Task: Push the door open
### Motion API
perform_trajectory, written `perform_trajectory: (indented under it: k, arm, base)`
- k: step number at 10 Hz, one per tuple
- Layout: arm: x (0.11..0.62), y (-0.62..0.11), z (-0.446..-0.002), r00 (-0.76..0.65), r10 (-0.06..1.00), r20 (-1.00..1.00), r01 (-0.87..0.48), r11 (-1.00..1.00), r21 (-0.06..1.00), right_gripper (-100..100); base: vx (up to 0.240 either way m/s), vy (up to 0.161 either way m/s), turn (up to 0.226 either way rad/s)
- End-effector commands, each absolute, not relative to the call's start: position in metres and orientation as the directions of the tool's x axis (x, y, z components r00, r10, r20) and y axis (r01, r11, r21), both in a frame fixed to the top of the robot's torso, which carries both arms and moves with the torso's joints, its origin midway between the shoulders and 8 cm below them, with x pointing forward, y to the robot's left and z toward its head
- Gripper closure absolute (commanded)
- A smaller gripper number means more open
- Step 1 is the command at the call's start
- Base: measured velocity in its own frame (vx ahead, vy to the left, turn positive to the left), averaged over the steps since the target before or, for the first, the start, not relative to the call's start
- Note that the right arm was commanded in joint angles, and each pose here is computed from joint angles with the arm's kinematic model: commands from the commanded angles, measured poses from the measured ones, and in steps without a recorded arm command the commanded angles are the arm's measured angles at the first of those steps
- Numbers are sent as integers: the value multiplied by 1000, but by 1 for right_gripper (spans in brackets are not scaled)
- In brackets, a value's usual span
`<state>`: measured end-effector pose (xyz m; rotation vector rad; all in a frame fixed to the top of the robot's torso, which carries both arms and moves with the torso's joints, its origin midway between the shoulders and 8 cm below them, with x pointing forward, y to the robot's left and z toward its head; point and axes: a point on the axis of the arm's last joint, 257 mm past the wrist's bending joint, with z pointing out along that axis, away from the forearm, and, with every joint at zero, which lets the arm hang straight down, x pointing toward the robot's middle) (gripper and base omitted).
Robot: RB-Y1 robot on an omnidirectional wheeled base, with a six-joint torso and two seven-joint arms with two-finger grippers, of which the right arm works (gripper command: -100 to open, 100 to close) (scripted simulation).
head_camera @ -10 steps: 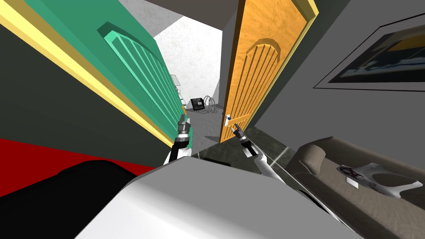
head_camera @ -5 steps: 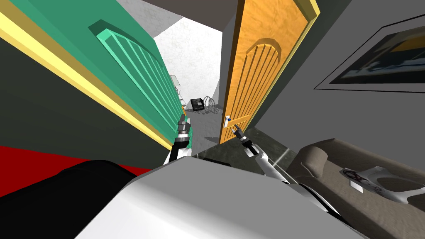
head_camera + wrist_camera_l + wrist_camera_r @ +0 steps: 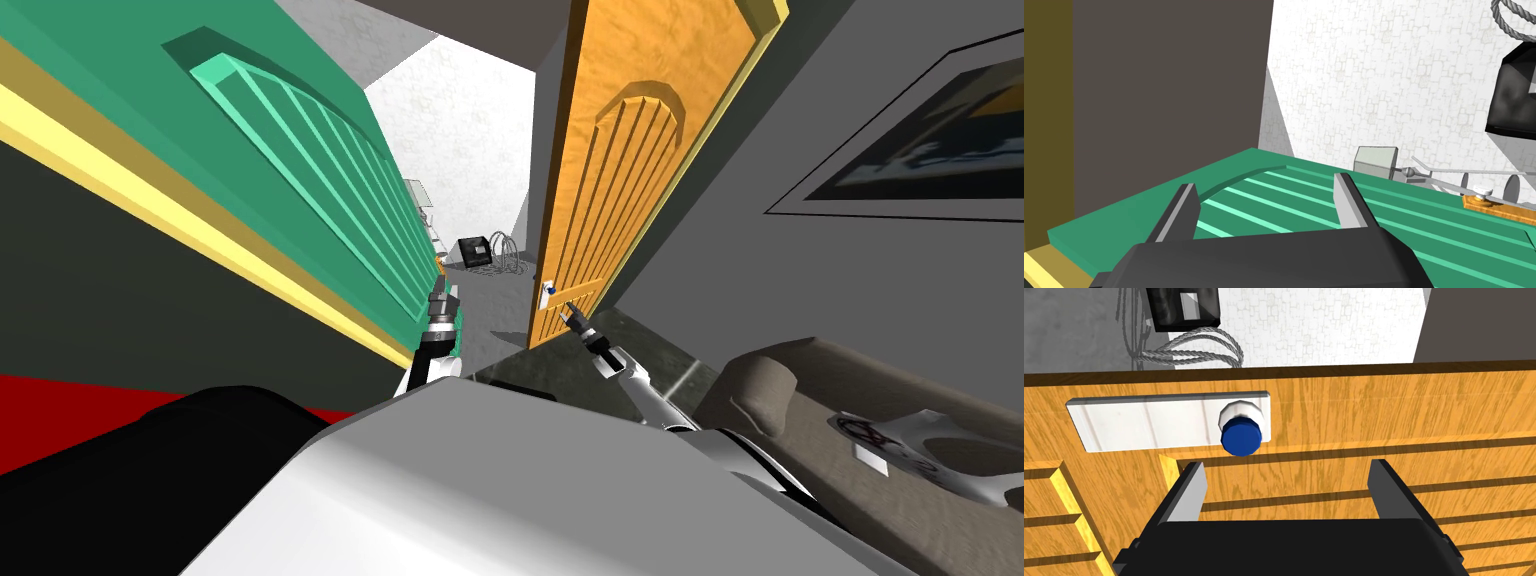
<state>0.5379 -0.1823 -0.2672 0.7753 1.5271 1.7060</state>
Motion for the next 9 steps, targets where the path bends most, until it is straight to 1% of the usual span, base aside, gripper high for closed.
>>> perform_trajectory:
  k: [1, 6, 9]
  arm:
    - [541, -187, -273, -570, 822, -19, -93, -42, 995, -100]
    - [550, -209, -292, -566, 825, -3, -17, -8, 1000, -100]
    - [551, -213, -294, -564, 826, -1, -6, -2, 1000, -100]
  base:
    - [45, -9, 2]
    - [65, -12, 2]
    - [52, -11, 2]
